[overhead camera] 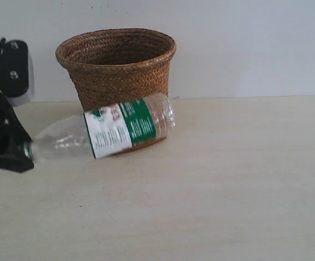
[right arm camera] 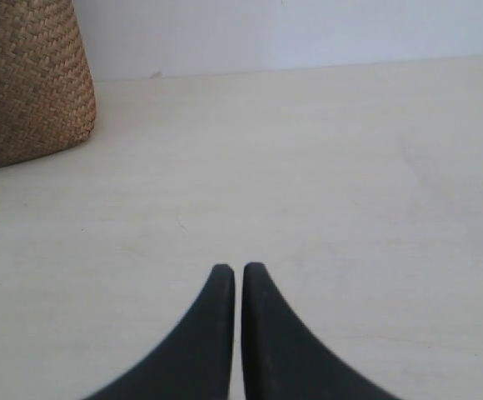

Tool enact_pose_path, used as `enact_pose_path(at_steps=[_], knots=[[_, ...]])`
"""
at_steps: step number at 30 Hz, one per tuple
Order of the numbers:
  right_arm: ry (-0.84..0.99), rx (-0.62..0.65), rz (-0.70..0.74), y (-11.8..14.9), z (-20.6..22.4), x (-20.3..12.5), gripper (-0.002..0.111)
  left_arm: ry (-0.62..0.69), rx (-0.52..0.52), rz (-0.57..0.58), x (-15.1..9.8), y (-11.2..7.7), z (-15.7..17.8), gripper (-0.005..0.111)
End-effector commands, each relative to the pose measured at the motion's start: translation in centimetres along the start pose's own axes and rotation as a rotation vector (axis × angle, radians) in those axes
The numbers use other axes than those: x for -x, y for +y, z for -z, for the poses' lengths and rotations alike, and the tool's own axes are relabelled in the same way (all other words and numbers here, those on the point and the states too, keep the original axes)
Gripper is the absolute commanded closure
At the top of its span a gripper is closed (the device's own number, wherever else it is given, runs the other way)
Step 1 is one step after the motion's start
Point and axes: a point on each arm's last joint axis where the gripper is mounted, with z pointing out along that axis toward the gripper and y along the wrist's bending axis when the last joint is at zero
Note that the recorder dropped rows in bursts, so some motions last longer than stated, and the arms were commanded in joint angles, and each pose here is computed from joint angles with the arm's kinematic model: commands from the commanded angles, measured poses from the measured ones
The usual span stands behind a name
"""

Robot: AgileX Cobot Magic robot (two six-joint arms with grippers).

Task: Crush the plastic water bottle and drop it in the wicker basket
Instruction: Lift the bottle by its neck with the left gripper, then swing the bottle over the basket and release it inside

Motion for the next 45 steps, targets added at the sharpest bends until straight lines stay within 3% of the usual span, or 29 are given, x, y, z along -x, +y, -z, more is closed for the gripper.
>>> enact_pose_path(at_steps=[1, 4, 6, 9, 12, 17, 22, 25, 31, 34, 37, 39, 42, 45], knots=[[-0.005, -0.008, 0.012, -0.1, 0.0, 0.0, 0.108, -0.004, 0.018, -0.043, 0.2, 0.4, -0.6, 0.103], [-0.005, -0.008, 0.012, -0.1, 0.0, 0.0, 0.108, -0.080, 0.303, -0.113, 1.0, 2.5, 1.2, 0.103], [-0.005, -0.008, 0.012, -0.1, 0.0, 0.0, 0.108, -0.193, 0.476, -0.093, 1.9, 3.6, 3.2, 0.103], [-0.005, -0.008, 0.012, -0.1, 0.0, 0.0, 0.108, -0.307, 0.571, -0.039, 2.9, 4.2, 5.5, 0.103], [-0.005, -0.008, 0.012, -0.1, 0.0, 0.0, 0.108, -0.246, 0.485, -0.032, 2.5, 3.7, 5.1, 0.103], [-0.005, -0.008, 0.012, -0.1, 0.0, 0.0, 0.108, -0.040, 0.122, 0.027, 1.1, 1.6, 1.6, 0.103], [-0.005, -0.008, 0.012, -0.1, 0.0, 0.0, 0.108, 0.032, -0.216, 0.106, 0.8, -0.3, -2.1, 0.103], [-0.005, -0.008, 0.012, -0.1, 0.0, 0.0, 0.108, 0.025, -0.303, 0.137, 0.9, -0.9, -3.1, 0.103], [-0.005, -0.008, 0.012, -0.1, 0.0, 0.0, 0.108, 0.038, -0.343, 0.127, 0.7, -1.4, -3.1, 0.103], [-0.005, -0.008, 0.012, -0.1, 0.0, 0.0, 0.108, 0.011, -0.188, 0.100, 0.8, -0.1, -3.0, 0.103], [-0.005, -0.008, 0.012, -0.1, 0.0, 0.0, 0.108, -0.071, 0.080, 0.113, 1.7, 2.3, -1.2, 0.101], [-0.005, -0.008, 0.012, -0.1, 0.0, 0.0, 0.108, -0.144, 0.317, 0.112, 3.1, 5.0, 1.9, 0.090], [-0.005, -0.008, 0.012, -0.1, 0.0, 0.0, 0.108, -0.253, 0.588, 0.180, 5.0, 8.5, 7.5, 0.060], [-0.005, -0.008, 0.012, -0.1, 0.0, 0.0, 0.108, -0.366, 0.688, 0.340, 6.6, 10.7, 11.0, 0.008]])
